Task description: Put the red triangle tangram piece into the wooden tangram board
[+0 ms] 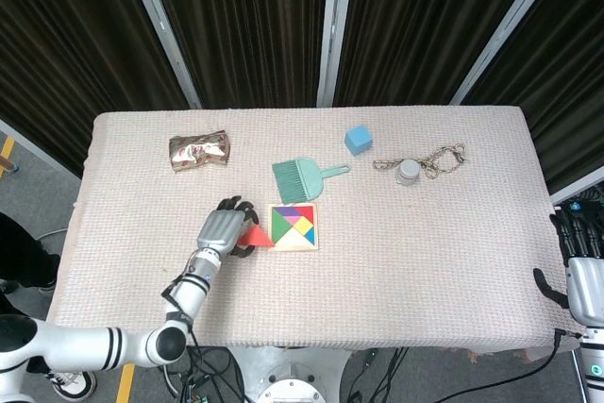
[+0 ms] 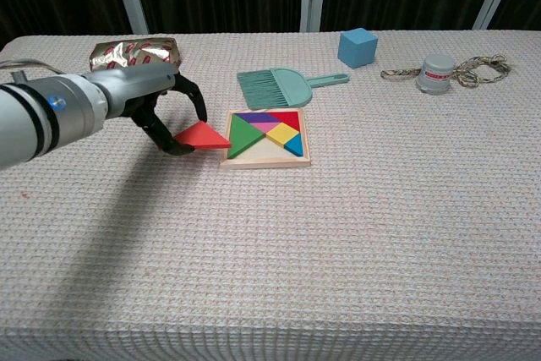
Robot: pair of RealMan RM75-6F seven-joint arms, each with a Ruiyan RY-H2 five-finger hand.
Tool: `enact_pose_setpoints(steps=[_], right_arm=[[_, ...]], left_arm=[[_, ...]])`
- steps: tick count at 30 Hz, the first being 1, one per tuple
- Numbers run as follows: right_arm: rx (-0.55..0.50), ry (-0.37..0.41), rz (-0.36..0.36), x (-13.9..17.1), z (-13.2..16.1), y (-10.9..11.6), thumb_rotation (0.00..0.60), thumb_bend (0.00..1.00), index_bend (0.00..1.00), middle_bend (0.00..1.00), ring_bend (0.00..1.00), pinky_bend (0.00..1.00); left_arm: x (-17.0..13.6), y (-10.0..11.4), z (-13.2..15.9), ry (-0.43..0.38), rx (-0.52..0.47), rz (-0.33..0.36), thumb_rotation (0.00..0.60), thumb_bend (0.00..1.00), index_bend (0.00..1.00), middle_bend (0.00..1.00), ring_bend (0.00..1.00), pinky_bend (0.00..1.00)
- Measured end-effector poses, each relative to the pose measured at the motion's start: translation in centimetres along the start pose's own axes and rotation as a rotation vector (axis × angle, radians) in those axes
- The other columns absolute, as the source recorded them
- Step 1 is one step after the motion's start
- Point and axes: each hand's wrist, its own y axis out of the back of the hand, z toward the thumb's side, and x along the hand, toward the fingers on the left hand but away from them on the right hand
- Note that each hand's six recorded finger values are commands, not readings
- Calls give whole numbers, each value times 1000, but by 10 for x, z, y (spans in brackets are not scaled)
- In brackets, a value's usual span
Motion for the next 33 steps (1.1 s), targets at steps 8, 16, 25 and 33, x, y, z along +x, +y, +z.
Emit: enact_pose_setpoints(steps=[8,16,25,33], right_arm=[[-5,-7,-12,1,-4,2,600,226,0,0,0,0],[-20,-8,-40,3,-6,8,600,226,0,0,0,0],[-37,-10,-47,4,-11,8,600,226,0,0,0,0],[-38,-9,-60,5,-12,11,600,227,0,0,0,0]], left_arm=[[11,2,20,27,-1,10,600,349,431,172,24,79],[14,-6,32,27,-10,-1,600,350,438,174,24,79],[19,-15,51,-2,20,7,600,349,455,176,24,79],[21,-22,66,-23,29,5,600,349,457,177,24,79]])
